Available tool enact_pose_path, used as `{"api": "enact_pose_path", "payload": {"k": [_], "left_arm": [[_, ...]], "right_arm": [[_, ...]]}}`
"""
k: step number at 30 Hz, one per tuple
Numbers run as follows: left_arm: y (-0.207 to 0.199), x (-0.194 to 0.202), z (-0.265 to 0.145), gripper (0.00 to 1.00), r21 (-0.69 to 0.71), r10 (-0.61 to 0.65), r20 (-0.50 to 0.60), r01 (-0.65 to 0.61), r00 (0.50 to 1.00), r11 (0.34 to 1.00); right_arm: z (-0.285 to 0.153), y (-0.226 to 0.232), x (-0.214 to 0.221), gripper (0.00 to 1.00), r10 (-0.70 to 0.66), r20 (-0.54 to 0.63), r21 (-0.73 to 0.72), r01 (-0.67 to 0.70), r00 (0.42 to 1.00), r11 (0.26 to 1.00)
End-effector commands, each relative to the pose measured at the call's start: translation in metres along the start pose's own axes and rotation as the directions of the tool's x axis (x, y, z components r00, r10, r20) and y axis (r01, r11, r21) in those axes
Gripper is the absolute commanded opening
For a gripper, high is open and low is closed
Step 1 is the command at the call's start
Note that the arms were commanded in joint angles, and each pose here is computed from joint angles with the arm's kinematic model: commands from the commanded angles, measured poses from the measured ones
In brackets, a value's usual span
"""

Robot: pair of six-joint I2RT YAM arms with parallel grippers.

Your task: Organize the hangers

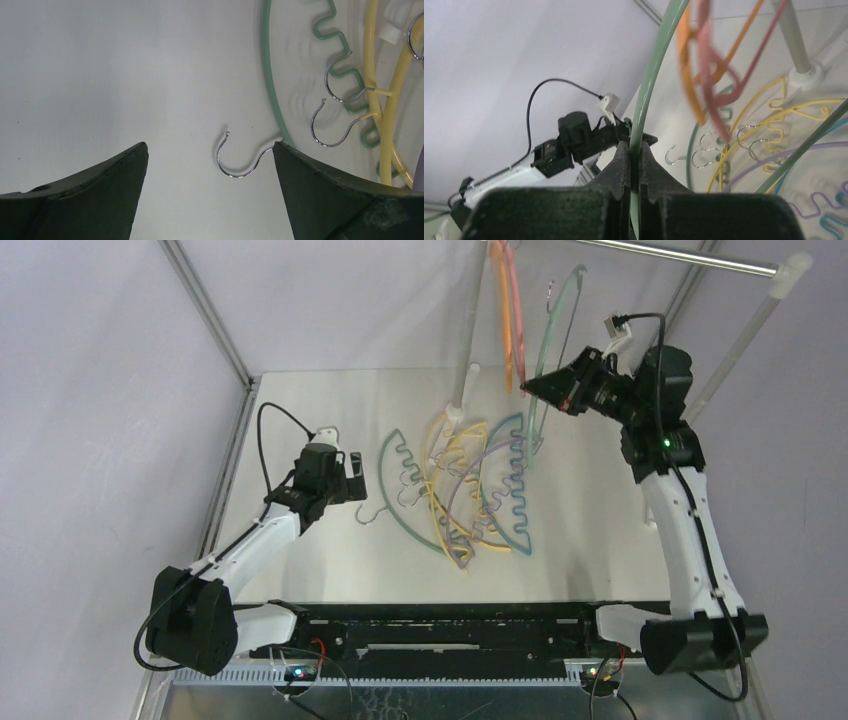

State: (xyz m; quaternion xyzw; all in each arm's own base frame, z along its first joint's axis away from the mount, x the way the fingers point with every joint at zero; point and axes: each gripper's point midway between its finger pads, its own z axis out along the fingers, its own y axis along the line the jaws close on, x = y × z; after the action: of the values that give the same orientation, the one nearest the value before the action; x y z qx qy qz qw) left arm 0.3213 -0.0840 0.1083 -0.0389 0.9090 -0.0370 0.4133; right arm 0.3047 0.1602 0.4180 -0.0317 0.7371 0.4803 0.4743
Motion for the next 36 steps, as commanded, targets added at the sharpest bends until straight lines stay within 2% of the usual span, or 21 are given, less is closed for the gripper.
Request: {"api": "enact_pose_path", "payload": {"k": [1, 9, 16, 22, 36], "left_arm": [[-0.005, -0.032, -0.006, 1.0, 0.013, 0.01, 0.077, -0.011, 0.997, 1.0], [-0.001, -0.026, -0.007, 0.99, 0.002, 0.004, 0.076, -0.004, 0.997, 1.0], [0.004, -0.018, -0.008, 1.0, -0.011, 0.009, 0.067, -0.008, 0.998, 1.0], [0.004, -0.016, -0.007, 0.99, -0.015, 0.009, 0.059, -0.008, 0.998, 1.0], [0.009, -0.017, -0.007, 1.0, -0.044, 0.006, 0.056, -0.004, 0.998, 0.999]], "right_arm": [[0.02, 0.011, -0.056, 0.0, -0.039, 0.123, -0.1, 0.052, 0.992, 0.994], [0.038, 0.021, -0.101, 0.0, -0.053, 0.181, -0.171, 0.084, 0.982, 0.982], [0.041, 0.018, -0.114, 0.0, -0.042, 0.178, -0.189, 0.076, 0.983, 0.979], [0.05, -0.003, -0.12, 0.0, 0.045, 0.137, -0.213, -0.015, 0.99, 0.977], [0.069, -0.036, -0.14, 0.0, 0.158, 0.108, -0.224, -0.131, 0.981, 0.966]]}}
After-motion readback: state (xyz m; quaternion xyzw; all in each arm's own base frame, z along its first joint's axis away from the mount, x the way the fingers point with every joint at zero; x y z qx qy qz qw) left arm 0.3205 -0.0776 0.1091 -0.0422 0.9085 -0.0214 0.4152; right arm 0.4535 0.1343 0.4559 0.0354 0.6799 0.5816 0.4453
